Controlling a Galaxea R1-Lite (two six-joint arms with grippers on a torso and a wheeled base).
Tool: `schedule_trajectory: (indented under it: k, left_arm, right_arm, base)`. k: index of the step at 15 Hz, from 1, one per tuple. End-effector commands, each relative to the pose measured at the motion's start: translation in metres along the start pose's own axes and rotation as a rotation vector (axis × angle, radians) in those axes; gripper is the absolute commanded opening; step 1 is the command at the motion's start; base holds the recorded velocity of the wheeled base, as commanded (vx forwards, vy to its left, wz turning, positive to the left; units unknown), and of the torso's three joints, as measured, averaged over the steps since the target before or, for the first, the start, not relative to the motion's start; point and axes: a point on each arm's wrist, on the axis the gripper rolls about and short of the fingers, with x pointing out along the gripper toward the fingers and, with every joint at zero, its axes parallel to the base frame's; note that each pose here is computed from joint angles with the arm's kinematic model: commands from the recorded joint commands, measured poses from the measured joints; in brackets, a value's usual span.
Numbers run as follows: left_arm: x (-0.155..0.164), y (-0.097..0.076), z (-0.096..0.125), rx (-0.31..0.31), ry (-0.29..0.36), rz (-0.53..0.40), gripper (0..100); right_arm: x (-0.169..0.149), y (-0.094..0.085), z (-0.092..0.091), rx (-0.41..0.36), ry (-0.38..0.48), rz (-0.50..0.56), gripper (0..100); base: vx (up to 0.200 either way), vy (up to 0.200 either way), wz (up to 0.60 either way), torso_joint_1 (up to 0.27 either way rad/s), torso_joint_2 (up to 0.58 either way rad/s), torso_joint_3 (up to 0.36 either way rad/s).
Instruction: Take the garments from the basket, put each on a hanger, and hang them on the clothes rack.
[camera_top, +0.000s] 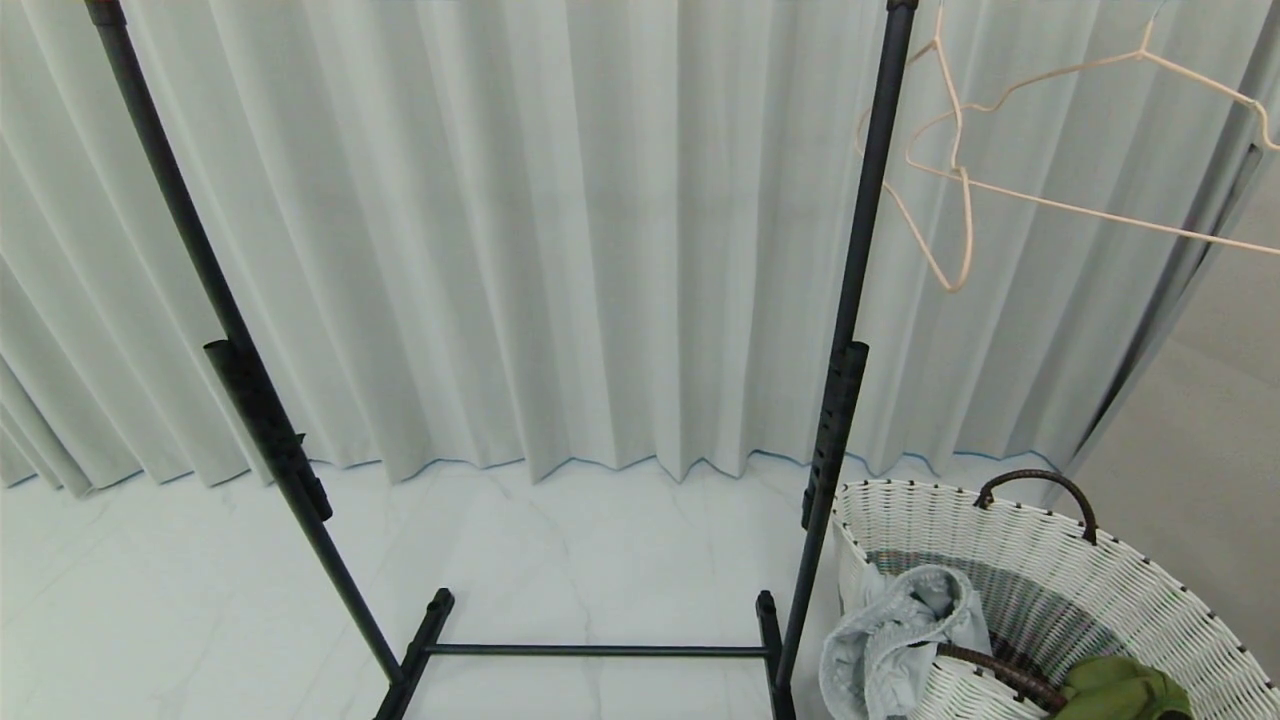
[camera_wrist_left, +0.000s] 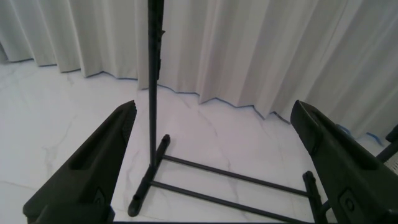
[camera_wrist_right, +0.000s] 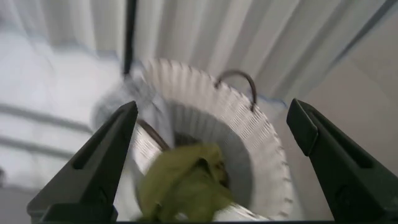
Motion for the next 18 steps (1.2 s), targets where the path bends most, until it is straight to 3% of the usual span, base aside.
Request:
schedule_trajectory:
  k: [1, 6, 9, 13, 18]
  left_arm:
    - [0.000, 0.000, 0.000, 0.001, 0.001, 0.001, 100]
    - [0.000, 0.000, 0.000, 0.001, 0.001, -0.001, 100]
    - [0.000, 0.000, 0.000, 0.001, 0.001, -0.001, 100]
    - [0.000, 0.000, 0.000, 0.001, 0.001, 0.001, 100]
    - [0.000, 0.000, 0.000, 0.001, 0.001, 0.001, 100]
  right_arm:
    - [0.061, -0.008, 0.024, -0.166, 0.255, 0.010, 100]
    - [0.127, -0.024, 0.026, -0.209, 0.303, -0.072, 100]
    - [0.128, -0.023, 0.016, -0.264, 0.350, -0.058, 100]
    - [0.123, -0.024, -0.003, -0.265, 0.439, -0.068, 100]
    - [0.116, -0.039, -0.041, -0.401, 0.690, -0.097, 100]
  base:
    - [0.000, 0.000, 0.00, 0.000, 0.00, 0.000]
    - [0.000, 0.000, 0.00, 0.000, 0.00, 0.000]
    - [0.000, 0.000, 0.00, 0.000, 0.00, 0.000]
    - [0.000, 0.000, 0.00, 0.000, 0.00, 0.000]
    - [0.000, 0.000, 0.00, 0.000, 0.00, 0.000]
